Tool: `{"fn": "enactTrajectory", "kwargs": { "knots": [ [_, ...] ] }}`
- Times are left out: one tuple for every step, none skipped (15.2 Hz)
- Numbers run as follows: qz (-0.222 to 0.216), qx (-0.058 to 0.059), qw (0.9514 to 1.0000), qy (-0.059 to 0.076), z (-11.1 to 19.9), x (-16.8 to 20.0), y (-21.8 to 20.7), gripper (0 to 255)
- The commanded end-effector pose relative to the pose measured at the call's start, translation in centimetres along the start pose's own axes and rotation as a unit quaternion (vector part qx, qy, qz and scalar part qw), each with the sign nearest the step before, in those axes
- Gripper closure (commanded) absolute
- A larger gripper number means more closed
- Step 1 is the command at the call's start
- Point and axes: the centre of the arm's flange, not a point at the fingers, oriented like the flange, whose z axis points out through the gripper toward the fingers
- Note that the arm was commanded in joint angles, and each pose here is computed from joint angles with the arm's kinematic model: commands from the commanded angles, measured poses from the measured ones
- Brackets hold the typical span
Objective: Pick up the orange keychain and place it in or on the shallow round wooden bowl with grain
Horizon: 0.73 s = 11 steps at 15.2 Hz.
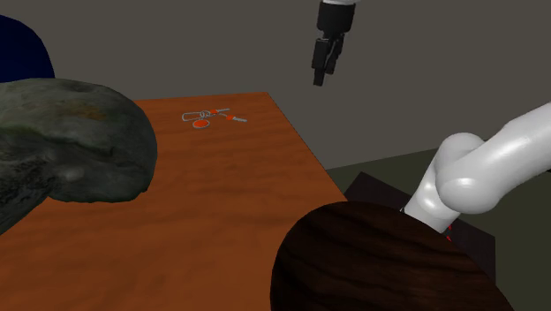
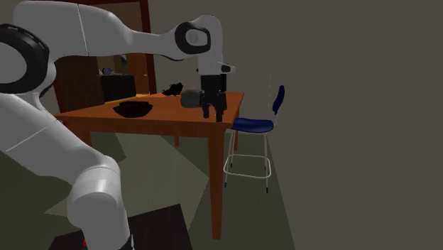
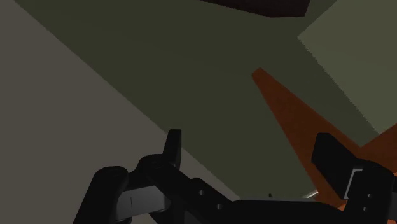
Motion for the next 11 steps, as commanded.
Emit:
{"fn": "enactTrajectory", "kwargs": {
  "knots": [
    [-0.023, 0.003, 0.9997, 0.001, 0.1, 1.6, -1.9, 0],
    [-0.034, 0.004, 0.9994, 0.002, 0.0, 2.3, -2.9, 0],
    [-0.045, 0.005, 0.9990, 0.002, 0.0, 3.1, -4.0, 0],
    [-0.056, 0.006, 0.9984, 0.003, -0.1, 3.8, -5.1, 0],
    [-0.068, 0.008, 0.9977, 0.003, -0.1, 4.5, -6.2, 0],
    [-0.079, 0.009, 0.9969, 0.004, -0.2, 5.1, -7.3, 0],
    [-0.090, 0.010, 0.9959, 0.004, -0.2, 5.7, -8.4, 0],
    [-0.101, 0.011, 0.9948, 0.005, -0.3, 6.3, -9.5, 0],
    [-0.112, 0.012, 0.9936, 0.005, -0.3, 6.9, -10.6, 0],
    [-0.123, 0.013, 0.9923, 0.006, -0.4, 7.5, -11.8, 0],
    [-0.134, 0.015, 0.9908, 0.006, -0.5, 8.0, -13.0, 0]
  ]
}}
